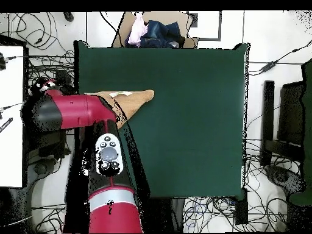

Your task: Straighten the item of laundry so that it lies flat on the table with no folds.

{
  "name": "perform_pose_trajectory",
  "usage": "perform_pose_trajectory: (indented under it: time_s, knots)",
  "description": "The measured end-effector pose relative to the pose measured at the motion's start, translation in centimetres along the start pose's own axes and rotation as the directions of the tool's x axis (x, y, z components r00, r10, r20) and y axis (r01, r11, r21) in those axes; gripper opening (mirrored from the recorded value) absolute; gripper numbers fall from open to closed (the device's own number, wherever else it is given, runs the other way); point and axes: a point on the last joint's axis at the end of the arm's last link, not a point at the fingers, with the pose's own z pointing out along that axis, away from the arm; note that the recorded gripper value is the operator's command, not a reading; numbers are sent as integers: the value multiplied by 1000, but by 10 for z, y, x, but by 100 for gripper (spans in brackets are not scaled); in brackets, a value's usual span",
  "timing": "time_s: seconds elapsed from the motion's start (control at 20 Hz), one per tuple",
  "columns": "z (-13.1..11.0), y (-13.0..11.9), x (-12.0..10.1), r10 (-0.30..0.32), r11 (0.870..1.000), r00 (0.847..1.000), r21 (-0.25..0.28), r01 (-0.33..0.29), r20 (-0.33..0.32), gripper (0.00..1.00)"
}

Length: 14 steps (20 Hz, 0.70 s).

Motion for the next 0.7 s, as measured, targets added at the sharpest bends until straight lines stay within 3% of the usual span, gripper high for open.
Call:
perform_pose_trajectory:
  time_s: [0.15, 0.3, 0.7]
  knots:
    - [0, 1, 1, -35, 999, 999, 15, 35, 17, 0]
    - [-1, 3, 7, -118, 992, 992, 51, 116, 46, 0]
    - [-1, 5, 6, -199, 978, 977, 75, 193, 82, 0]
